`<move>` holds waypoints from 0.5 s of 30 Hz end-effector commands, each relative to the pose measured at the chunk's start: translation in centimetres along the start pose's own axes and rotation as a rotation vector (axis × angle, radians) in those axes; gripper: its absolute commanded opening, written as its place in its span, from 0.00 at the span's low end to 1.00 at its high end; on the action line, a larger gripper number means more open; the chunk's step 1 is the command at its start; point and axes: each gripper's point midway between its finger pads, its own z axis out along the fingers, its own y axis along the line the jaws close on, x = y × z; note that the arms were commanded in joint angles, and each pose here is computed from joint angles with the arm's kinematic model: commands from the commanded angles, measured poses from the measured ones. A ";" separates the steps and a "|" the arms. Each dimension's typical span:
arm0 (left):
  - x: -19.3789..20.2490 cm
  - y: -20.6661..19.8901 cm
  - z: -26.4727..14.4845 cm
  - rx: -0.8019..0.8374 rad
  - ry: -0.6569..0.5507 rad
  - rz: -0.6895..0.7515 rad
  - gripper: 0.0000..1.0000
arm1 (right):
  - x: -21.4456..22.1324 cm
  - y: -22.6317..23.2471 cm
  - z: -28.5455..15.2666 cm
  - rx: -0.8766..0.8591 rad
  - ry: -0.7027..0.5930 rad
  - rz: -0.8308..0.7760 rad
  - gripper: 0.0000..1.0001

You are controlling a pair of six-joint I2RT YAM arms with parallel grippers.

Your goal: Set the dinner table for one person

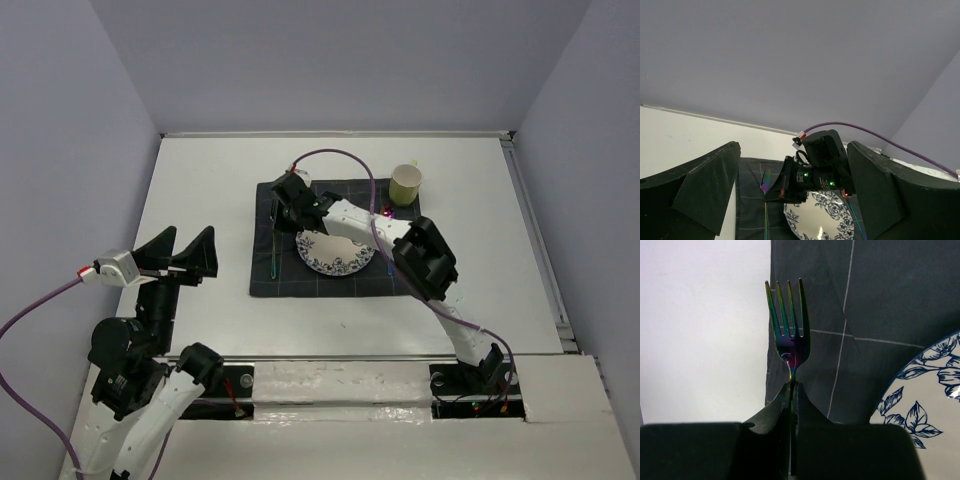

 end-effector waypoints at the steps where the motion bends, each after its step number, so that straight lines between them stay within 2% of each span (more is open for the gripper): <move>1: -0.9 -0.4 0.3 0.012 -0.038 -0.015 0.99 | -1.1 0.1 0.0 0.025 -0.029 -0.012 0.00; 15: -0.8 -0.5 0.3 0.015 -0.035 -0.015 0.99 | -1.9 -2.6 2.4 0.102 -0.018 0.005 0.00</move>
